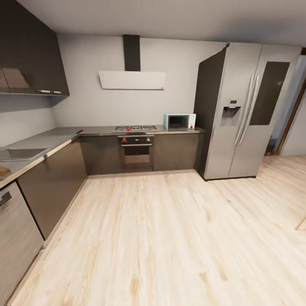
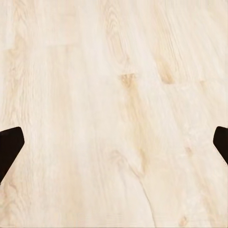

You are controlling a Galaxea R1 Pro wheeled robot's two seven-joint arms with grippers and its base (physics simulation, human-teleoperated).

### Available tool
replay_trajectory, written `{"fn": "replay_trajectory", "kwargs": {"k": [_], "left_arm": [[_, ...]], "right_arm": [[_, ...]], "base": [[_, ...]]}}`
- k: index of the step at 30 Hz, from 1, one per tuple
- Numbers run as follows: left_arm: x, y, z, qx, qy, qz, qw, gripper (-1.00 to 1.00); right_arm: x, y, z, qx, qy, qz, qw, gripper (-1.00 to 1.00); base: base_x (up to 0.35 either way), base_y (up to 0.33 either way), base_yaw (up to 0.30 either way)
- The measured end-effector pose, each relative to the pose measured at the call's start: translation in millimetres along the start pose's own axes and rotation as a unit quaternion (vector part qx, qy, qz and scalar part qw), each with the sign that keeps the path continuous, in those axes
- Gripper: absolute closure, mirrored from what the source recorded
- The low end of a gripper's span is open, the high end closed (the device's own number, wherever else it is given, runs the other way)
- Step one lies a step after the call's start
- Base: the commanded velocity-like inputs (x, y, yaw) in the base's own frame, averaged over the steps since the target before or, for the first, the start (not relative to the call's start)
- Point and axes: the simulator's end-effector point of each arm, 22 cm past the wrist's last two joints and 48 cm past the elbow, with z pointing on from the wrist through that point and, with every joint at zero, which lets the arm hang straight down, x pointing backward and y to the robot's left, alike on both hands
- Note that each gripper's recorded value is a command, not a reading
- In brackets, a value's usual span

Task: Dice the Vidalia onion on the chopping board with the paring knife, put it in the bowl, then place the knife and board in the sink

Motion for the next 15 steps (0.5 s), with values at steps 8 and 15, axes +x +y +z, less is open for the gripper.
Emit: {"fn": "replay_trajectory", "kwargs": {"k": [8,15], "left_arm": [[0.0,0.0,0.0,0.0,0.0,0.0,1.0,-1.0],[0.0,-0.1,0.0,0.0,0.0,0.0,1.0,-1.0]], "right_arm": [[0.0,0.1,0.0,0.0,0.0,0.0,1.0,-1.0],[0.0,0.2,0.0,0.0,0.0,0.0,1.0,-1.0]], "base": [[0.271,-0.183,0.272],[0.27,-0.183,0.28]]}}
